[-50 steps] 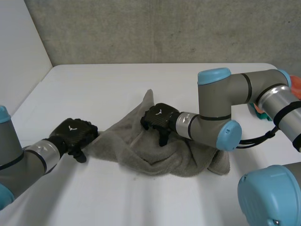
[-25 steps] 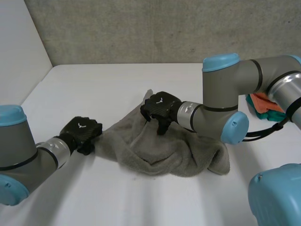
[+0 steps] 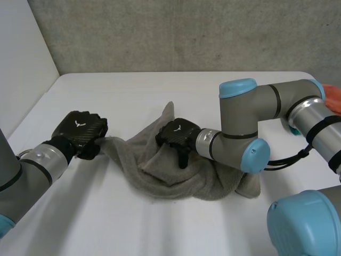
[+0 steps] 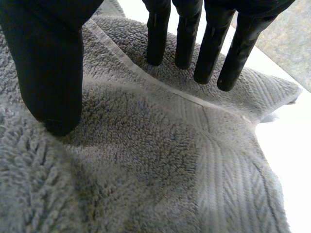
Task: Fold the laundry.
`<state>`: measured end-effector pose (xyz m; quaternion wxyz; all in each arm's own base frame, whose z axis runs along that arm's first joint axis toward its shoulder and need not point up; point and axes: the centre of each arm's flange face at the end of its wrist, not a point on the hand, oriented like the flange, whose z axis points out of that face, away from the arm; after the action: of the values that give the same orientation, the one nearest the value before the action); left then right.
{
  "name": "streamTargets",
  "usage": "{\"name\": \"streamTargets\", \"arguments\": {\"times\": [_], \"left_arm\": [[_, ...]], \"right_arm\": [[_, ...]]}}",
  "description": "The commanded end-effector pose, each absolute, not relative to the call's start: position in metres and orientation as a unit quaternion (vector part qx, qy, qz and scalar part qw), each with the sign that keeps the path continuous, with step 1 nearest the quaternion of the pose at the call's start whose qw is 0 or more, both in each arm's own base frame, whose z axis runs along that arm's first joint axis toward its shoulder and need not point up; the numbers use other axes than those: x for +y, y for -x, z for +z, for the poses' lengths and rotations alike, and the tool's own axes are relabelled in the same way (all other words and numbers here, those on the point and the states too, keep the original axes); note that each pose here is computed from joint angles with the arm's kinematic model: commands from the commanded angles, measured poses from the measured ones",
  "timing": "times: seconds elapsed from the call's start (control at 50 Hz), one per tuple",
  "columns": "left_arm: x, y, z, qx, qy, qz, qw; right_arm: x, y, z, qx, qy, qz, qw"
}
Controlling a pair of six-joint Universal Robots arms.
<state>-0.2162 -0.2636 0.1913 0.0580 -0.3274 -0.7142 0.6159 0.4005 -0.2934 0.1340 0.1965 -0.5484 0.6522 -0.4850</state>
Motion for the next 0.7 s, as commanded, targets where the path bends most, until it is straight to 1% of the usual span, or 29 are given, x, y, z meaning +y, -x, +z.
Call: {"name": "streamTargets", "arguments": {"times": [0.02, 0.12, 0.22, 0.28, 0.34, 0.36, 0.38, 0.42, 0.48, 0.52, 0.56, 0.58, 0.64, 0.66, 0.7], "left_arm": [[-0.263, 0.216, 0.193, -0.713, 0.327, 0.617, 0.057], [-0.264, 0.215, 0.193, -0.714, 0.326, 0.617, 0.057], [-0.265, 0.215, 0.194, -0.712, 0.324, 0.62, 0.054], [-0.267, 0.213, 0.199, -0.708, 0.322, 0.627, 0.051], [-0.269, 0.213, 0.206, -0.7, 0.319, 0.637, 0.046], [-0.269, 0.213, 0.211, -0.696, 0.318, 0.643, 0.045], [-0.269, 0.213, 0.216, -0.689, 0.317, 0.65, 0.043], [-0.27, 0.213, 0.225, -0.679, 0.316, 0.662, 0.039], [-0.269, 0.213, 0.244, -0.661, 0.305, 0.684, 0.036], [-0.266, 0.213, 0.258, -0.649, 0.292, 0.702, 0.041], [-0.264, 0.213, 0.268, -0.642, 0.281, 0.712, 0.047], [-0.263, 0.212, 0.273, -0.638, 0.275, 0.718, 0.051], [-0.256, 0.212, 0.285, -0.629, 0.258, 0.73, 0.069], [-0.253, 0.212, 0.288, -0.627, 0.254, 0.733, 0.076], [-0.25, 0.213, 0.289, -0.626, 0.254, 0.733, 0.079]], "right_arm": [[-0.286, -0.406, 0.127, 0.65, 0.555, -0.479, 0.2], [-0.278, -0.412, 0.124, 0.647, 0.561, -0.474, 0.206], [-0.278, -0.412, 0.121, 0.647, 0.563, -0.473, 0.203], [-0.282, -0.414, 0.132, 0.641, 0.553, -0.492, 0.201], [-0.293, -0.414, 0.162, 0.632, 0.526, -0.536, 0.192], [-0.296, -0.412, 0.185, 0.629, 0.505, -0.558, 0.193], [-0.296, -0.411, 0.194, 0.629, 0.498, -0.565, 0.195], [-0.291, -0.407, 0.226, 0.622, 0.482, -0.585, 0.198], [-0.288, -0.399, 0.249, 0.616, 0.477, -0.597, 0.193], [-0.289, -0.38, 0.265, 0.622, 0.476, -0.597, 0.173], [-0.29, -0.364, 0.273, 0.626, 0.478, -0.596, 0.154], [-0.287, -0.349, 0.284, 0.627, 0.484, -0.596, 0.13], [-0.281, -0.324, 0.3, 0.628, 0.491, -0.598, 0.087], [-0.275, -0.309, 0.304, 0.632, 0.496, -0.592, 0.055], [-0.269, -0.291, 0.302, 0.642, 0.502, -0.579, 0.018]]}}
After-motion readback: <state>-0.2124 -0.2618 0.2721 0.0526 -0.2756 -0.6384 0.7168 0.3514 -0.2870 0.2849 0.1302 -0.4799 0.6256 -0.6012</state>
